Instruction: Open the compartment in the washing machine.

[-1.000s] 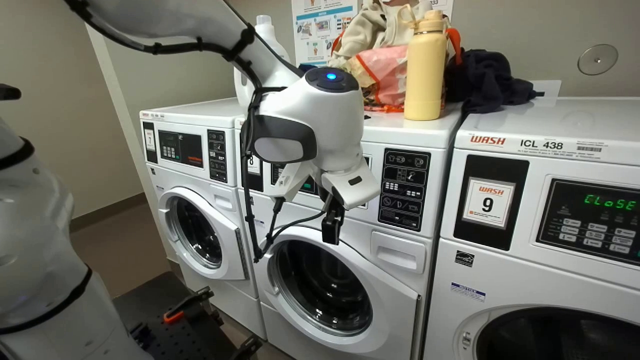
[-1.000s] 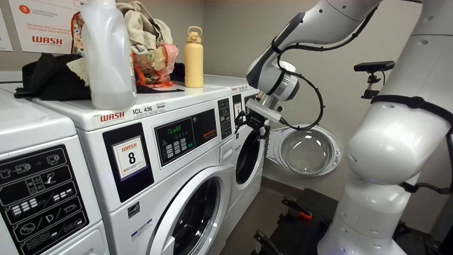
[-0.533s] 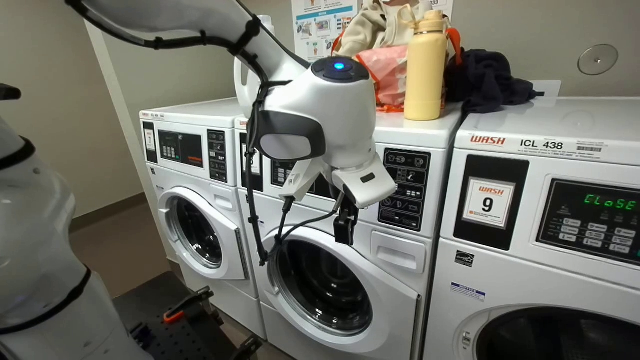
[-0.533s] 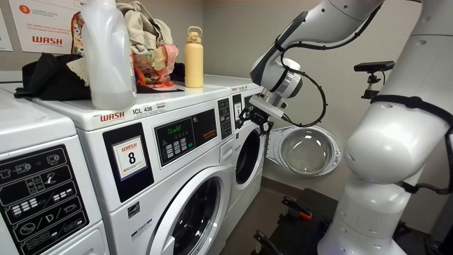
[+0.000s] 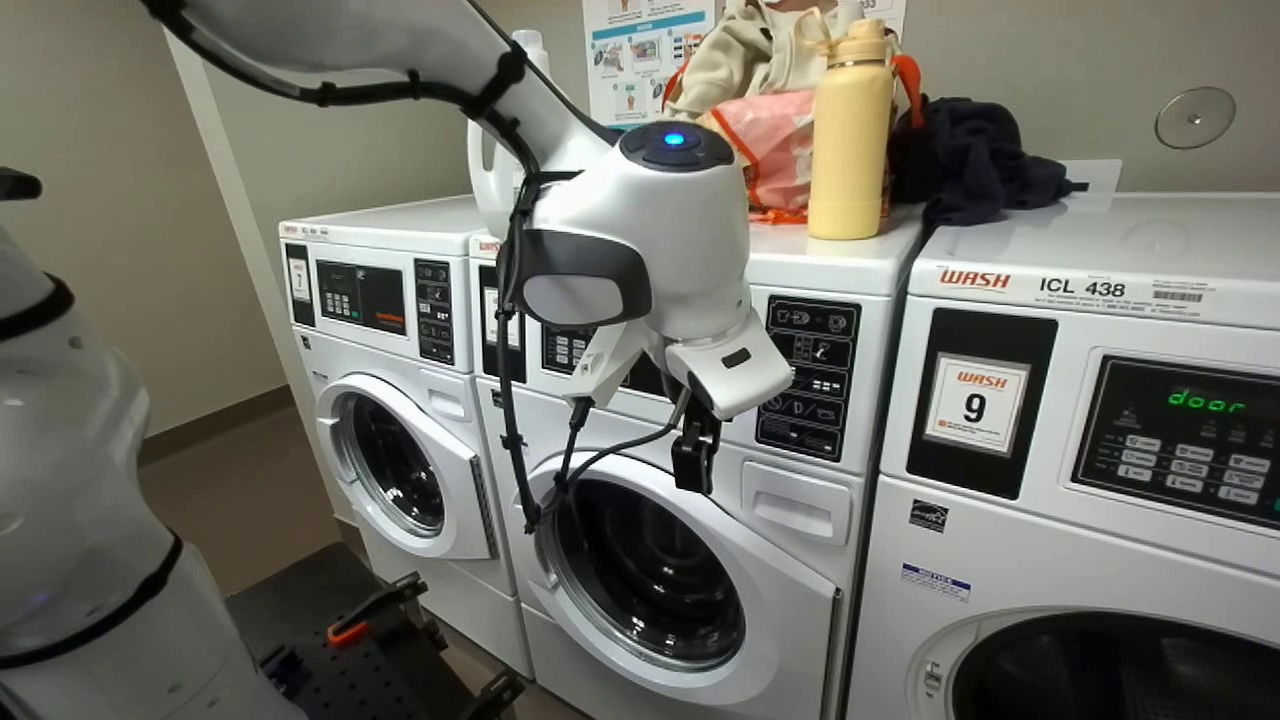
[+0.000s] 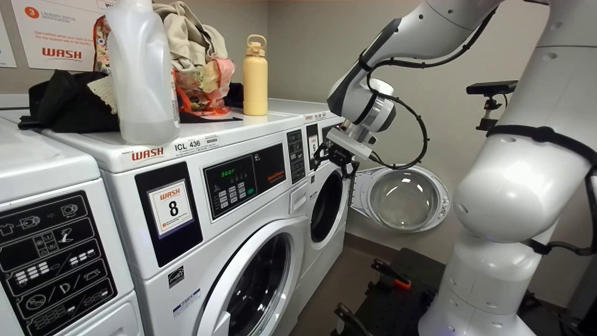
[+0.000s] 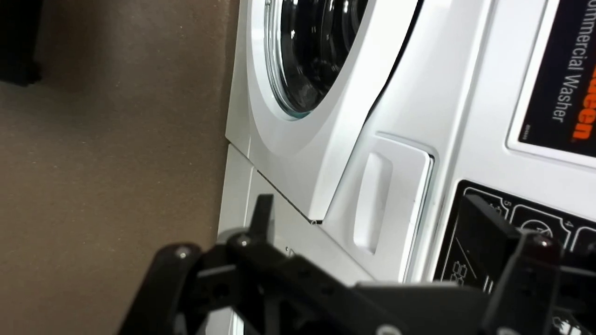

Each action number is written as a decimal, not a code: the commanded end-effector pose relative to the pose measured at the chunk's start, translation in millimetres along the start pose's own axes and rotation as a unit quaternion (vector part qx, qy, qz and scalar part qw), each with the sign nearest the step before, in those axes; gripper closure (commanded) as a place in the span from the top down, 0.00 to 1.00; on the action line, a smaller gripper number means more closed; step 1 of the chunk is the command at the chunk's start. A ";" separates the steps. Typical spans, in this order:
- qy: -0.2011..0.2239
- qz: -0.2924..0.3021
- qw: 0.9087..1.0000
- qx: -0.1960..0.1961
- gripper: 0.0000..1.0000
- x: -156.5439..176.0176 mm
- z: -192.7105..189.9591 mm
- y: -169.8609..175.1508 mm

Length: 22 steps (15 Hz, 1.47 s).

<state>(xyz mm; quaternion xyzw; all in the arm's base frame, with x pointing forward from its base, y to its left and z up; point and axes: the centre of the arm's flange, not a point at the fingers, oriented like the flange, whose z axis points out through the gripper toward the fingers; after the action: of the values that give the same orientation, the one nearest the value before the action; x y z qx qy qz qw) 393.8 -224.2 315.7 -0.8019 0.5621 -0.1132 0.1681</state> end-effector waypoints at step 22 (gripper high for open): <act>-0.004 0.080 0.997 0.006 1.00 58.8 84.4 12.5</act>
<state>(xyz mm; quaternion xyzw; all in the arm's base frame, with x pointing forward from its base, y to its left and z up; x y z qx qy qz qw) 428.2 -266.3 242.6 -0.7558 0.6251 -0.0873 0.1743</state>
